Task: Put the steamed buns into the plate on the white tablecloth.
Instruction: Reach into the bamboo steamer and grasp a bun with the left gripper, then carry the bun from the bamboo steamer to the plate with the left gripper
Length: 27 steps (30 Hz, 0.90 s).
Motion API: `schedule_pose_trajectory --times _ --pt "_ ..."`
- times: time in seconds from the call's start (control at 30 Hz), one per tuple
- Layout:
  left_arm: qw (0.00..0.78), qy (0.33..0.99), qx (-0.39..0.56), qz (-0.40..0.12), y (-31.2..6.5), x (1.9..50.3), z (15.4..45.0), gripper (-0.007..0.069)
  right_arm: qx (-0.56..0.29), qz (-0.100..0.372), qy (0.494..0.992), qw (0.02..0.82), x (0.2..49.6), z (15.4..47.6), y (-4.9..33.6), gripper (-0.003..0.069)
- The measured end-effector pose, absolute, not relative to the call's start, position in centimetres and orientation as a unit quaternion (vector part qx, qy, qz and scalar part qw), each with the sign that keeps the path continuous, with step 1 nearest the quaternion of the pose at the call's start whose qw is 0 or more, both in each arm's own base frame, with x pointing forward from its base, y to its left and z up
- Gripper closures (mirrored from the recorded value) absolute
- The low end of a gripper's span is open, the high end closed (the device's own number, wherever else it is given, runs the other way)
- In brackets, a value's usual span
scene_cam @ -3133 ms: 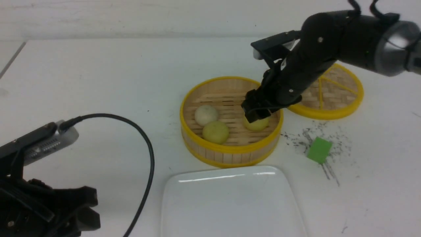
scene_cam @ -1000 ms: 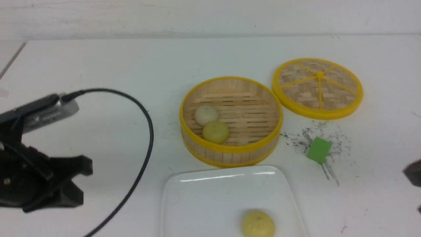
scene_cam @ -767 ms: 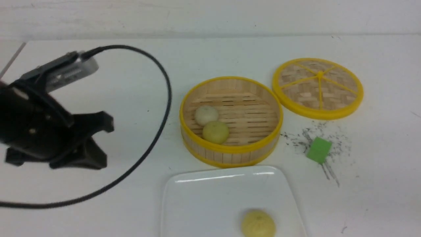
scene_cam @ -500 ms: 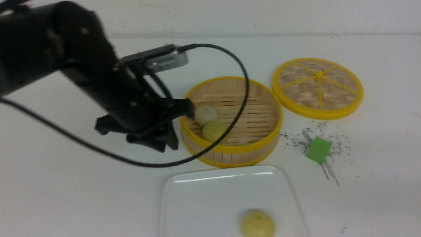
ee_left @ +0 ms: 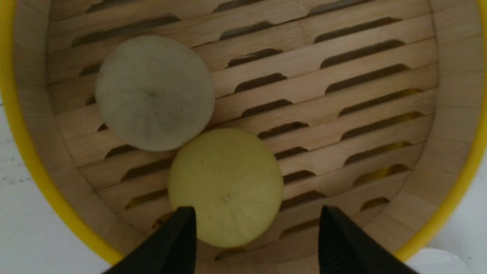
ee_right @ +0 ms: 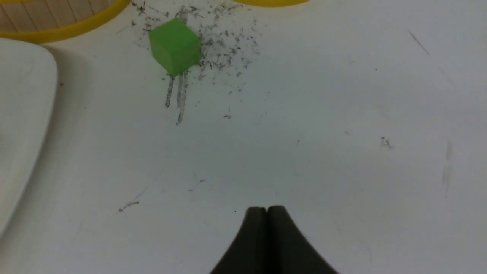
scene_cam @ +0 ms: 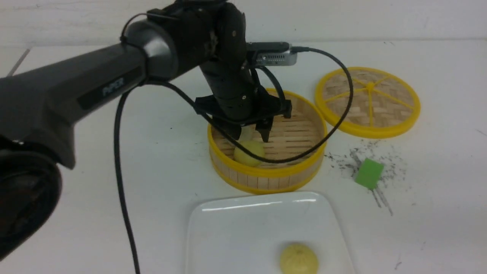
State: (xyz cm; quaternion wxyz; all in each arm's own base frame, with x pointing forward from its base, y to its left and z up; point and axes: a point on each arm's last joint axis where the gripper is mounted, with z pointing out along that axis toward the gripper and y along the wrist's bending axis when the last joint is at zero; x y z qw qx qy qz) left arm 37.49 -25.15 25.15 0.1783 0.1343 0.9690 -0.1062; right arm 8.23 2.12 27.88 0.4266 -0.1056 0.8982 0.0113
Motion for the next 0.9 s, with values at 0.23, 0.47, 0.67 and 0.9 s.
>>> schedule_pose_trajectory --times 0.23,0.47,0.67,0.9 --pt "0.149 0.976 0.137 -0.085 -25.6 38.4 21.3 0.0361 -0.106 0.012 0.898 0.427 8.2 27.9 2.1 0.0664" --pt "0.164 0.971 0.14 -0.1 -25.5 38.0 24.3 0.0603 -0.106 0.012 0.898 0.427 8.2 27.9 2.1 0.0659" --pt "0.258 0.945 0.154 -0.126 -23.0 34.5 36.9 0.0606 -0.106 0.012 0.898 0.427 8.2 27.9 2.1 0.0659" --pt "0.3 0.933 0.167 -0.109 -19.3 29.8 42.6 0.0606 -0.106 0.011 0.898 0.427 8.2 27.9 2.1 0.0655"
